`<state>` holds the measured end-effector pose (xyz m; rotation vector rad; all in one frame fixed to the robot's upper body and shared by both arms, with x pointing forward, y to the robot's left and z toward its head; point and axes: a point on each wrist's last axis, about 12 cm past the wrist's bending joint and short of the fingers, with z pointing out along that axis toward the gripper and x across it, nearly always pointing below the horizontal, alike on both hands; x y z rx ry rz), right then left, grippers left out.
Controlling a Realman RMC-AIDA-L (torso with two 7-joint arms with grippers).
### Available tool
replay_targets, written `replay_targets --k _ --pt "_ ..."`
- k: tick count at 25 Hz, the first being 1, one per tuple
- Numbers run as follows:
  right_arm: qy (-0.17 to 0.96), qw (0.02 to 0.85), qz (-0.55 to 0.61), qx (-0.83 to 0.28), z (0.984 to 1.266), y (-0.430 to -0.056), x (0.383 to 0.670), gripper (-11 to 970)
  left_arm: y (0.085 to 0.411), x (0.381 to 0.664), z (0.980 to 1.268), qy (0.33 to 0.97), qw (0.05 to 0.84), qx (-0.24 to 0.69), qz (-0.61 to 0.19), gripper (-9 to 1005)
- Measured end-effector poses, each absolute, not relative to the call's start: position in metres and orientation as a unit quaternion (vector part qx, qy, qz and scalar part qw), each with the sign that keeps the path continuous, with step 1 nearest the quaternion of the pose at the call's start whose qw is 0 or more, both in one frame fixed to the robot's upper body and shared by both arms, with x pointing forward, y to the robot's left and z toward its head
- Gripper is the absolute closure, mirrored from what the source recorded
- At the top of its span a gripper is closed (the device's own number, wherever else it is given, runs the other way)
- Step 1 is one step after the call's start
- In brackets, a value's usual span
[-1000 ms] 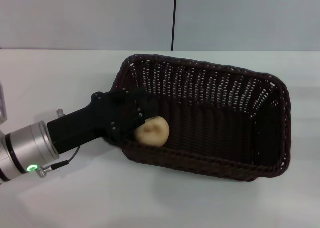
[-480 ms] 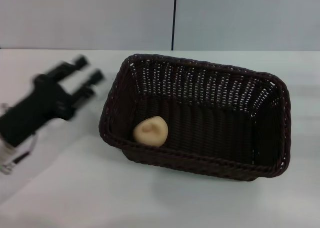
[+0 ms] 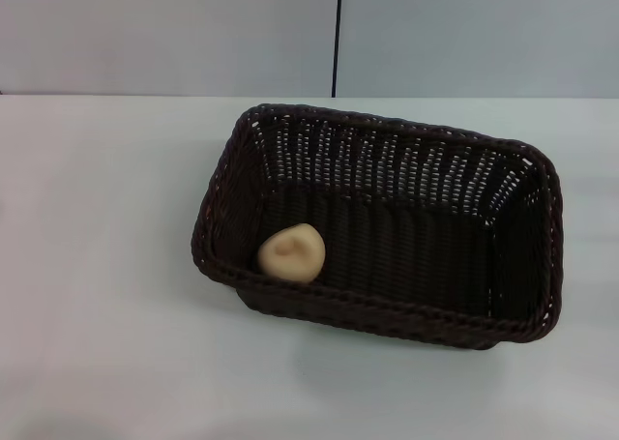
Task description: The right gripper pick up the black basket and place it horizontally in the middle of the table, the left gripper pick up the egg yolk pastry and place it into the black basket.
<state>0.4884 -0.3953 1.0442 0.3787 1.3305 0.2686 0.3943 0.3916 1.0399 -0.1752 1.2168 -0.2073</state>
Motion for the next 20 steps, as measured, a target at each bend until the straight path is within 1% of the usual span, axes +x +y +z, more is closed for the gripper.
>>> replay_targets --k 1,5,9,12,16,20 --pt "0.609 0.763 0.12 0.179 1.044 -0.397 0.487 492 0.392 0.394 1.04 0.57 0.812 -0.082 -0.097 478" --pt "0.601 0.767 0.107 0.198 1.044 -0.404 0.483 492 0.404 0.377 1.039 0.556 0.82 -0.124 -0.057 476" --pt "0.596 0.77 0.098 0.207 1.045 -0.409 0.48 492 0.407 0.373 1.039 0.555 0.821 -0.13 -0.045 475" --pt "0.591 0.772 0.095 0.213 1.046 -0.411 0.48 492 0.407 0.375 1.039 0.556 0.82 -0.131 -0.043 474" --pt "0.587 0.774 0.094 0.218 1.047 -0.411 0.484 492 0.408 0.38 1.038 0.558 0.818 -0.135 -0.042 349" --pt "0.585 0.775 0.095 0.217 1.048 -0.411 0.484 492 0.409 0.382 1.037 0.559 0.816 -0.143 -0.037 349"
